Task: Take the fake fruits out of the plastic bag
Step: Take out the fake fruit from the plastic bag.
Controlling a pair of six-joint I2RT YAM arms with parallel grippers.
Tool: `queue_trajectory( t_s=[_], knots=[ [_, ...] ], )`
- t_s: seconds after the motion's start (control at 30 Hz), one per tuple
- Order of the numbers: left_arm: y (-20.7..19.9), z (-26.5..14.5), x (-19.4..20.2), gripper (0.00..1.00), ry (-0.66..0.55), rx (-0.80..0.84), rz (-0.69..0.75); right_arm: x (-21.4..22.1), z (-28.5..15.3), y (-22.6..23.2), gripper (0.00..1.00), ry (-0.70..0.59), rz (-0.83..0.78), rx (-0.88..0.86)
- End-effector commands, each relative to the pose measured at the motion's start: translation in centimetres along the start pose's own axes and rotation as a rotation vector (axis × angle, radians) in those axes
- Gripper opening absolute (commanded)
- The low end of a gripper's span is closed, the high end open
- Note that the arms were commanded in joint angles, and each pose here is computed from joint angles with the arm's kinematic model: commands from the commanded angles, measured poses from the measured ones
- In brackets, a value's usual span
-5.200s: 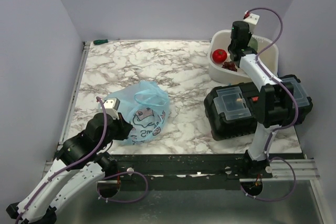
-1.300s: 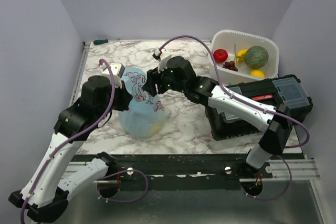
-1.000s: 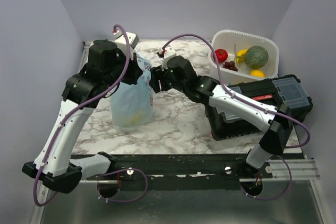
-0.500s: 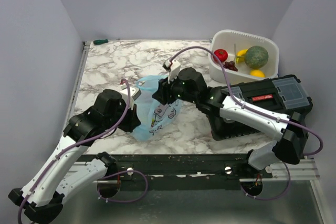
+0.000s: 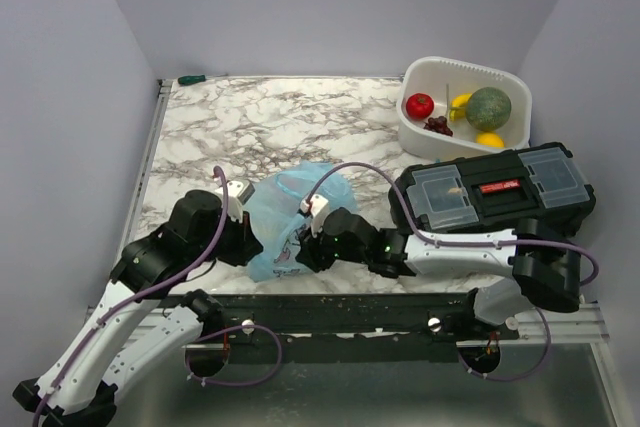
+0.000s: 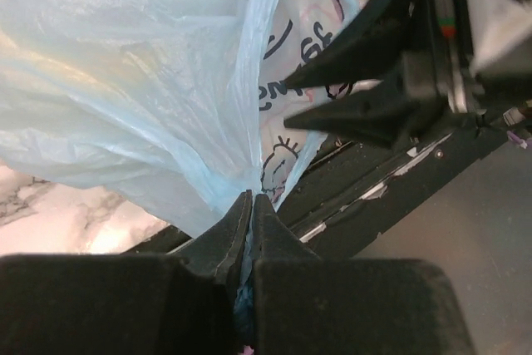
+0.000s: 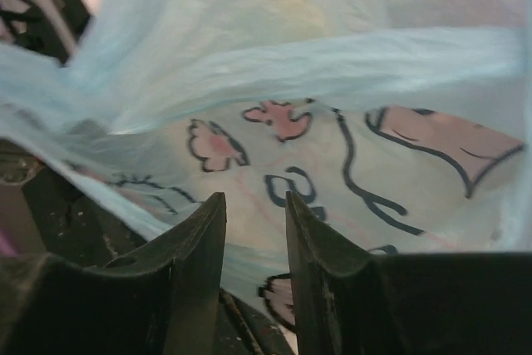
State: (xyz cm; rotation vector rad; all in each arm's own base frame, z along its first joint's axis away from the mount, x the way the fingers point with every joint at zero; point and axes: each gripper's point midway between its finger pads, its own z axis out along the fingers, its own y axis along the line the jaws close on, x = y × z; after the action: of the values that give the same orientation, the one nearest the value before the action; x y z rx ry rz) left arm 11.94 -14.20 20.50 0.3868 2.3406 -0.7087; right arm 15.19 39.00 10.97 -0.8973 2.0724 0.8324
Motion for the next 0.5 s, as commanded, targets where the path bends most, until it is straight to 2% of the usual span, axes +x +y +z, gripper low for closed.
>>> queue_trajectory(
  t_s=[0.0,0.13,0.23,0.33,0.47],
  knots=[
    [0.7,0.0,1.6,0.0,0.037,-0.036,-0.076,-1.8,0.5,3.5,0.39,-0.145,-0.096,-0.05],
    [1.3,-0.1,3.0,0.0,0.042,-0.063,-0.143,1.3,2.9,6.1,0.44,-0.148,-0.194,-0.06],
    [1.6,-0.4,4.0,0.0,0.045,-0.071,-0.183,2.9,4.9,6.2,0.46,-0.134,-0.155,-0.028],
    [1.7,-0.6,4.8,0.0,0.035,-0.064,-0.21,2.3,4.8,5.7,0.46,-0.18,-0.113,0.002],
    [0.8,-1.0,4.2,0.0,-0.044,0.009,-0.201,0.0,4.2,4.2,0.52,-0.25,-0.07,0.093]
  ],
)
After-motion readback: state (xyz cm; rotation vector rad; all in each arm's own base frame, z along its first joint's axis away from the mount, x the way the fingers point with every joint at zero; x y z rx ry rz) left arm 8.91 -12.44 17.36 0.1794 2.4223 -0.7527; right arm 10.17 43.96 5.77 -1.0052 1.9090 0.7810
